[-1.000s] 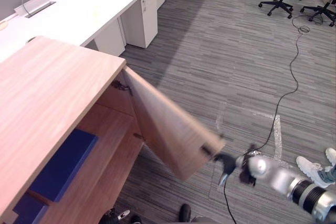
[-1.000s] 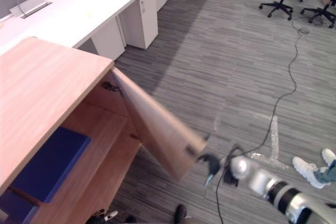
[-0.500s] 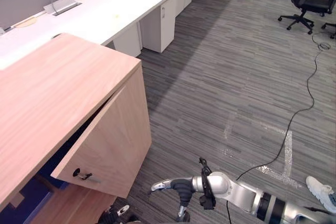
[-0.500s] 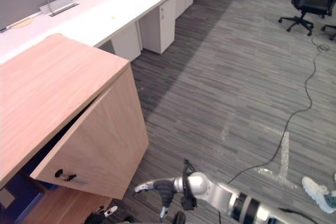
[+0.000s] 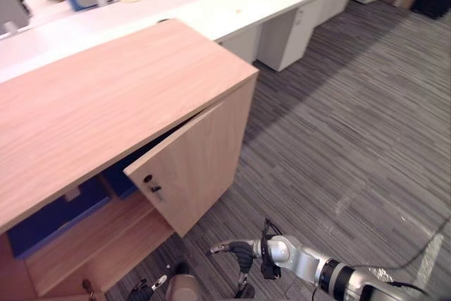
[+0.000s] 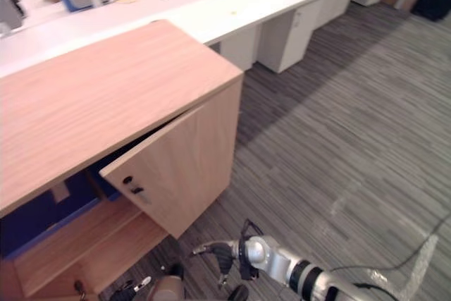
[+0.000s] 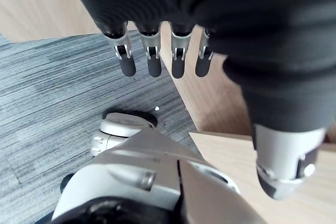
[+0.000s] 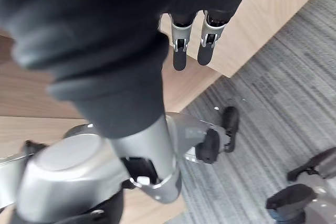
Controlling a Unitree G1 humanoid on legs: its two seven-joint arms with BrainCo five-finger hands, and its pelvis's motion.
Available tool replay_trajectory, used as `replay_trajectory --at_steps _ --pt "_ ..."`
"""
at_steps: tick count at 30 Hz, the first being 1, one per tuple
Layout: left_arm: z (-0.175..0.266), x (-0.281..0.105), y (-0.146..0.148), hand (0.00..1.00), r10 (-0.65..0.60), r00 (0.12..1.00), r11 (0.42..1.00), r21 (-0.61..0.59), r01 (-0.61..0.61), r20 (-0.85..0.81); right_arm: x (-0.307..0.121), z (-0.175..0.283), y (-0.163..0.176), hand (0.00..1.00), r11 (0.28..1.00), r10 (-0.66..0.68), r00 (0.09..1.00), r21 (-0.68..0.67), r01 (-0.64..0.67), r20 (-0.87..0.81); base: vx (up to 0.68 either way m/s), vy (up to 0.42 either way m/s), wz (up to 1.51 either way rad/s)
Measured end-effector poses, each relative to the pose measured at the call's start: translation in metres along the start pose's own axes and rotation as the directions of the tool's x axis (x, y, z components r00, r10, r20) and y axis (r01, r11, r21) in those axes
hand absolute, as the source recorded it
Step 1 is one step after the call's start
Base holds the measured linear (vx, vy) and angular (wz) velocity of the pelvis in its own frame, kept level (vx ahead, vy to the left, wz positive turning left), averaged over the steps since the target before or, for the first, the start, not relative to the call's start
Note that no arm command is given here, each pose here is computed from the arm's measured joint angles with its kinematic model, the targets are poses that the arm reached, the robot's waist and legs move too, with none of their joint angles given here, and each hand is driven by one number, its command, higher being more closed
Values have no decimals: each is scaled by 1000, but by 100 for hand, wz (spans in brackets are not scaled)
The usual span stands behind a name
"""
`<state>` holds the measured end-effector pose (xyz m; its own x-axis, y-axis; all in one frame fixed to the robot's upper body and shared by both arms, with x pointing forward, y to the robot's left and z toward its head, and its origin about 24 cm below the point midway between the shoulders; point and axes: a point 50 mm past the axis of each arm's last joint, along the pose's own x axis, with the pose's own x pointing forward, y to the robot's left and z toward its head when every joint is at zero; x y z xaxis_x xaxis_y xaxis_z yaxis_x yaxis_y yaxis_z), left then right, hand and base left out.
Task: Walk over to the cabinet, pick up the folder, carry it to the office cabinet, place the folder inside the office cabinet, then close the office cabinet door
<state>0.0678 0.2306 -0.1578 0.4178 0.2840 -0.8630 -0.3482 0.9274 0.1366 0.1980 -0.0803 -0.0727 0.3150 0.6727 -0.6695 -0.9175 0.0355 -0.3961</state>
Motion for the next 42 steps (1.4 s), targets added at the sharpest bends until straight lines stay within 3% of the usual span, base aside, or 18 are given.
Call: replay_trajectory --at_steps 3,6,8,9,15,21,28,37,42 --pt "5 1 -9 0 -12 1000 999 -46 13 20 -9 -45 4 0 969 -137 968 173 175 -211 43 45 142" --pt "1 -1 -13 0 -15 1000 999 -51 15 10 -21 -77 17 0 905 -184 909 296 305 -375 115 217 132" --pt "9 1 -16 0 -18 999 998 -67 21 33 -31 -101 35 0 749 -210 820 451 485 -533 131 291 162" --pt "8 1 -14 0 -14 999 997 -69 16 32 -32 -104 43 0 713 -198 807 483 508 -557 108 242 143" --pt "7 0 -20 0 -45 999 999 -17 46 28 -47 -124 93 0 334 -62 685 631 700 -726 109 215 83" --pt "7 0 -20 0 -55 998 998 14 55 25 -55 -129 111 0 125 -6 622 617 777 -783 73 106 42" --pt "7 2 -17 0 -56 998 994 90 55 15 -48 -122 110 0 -8 -41 632 633 774 -774 -57 -48 65" --pt "-8 -1 4 0 18 999 997 72 -15 -34 -40 -113 120 0 -77 -17 657 656 751 -754 -50 -214 48" --pt "-6 0 9 0 35 999 998 47 -33 -28 -41 -113 124 0 -69 -9 658 657 751 -753 23 -118 20"
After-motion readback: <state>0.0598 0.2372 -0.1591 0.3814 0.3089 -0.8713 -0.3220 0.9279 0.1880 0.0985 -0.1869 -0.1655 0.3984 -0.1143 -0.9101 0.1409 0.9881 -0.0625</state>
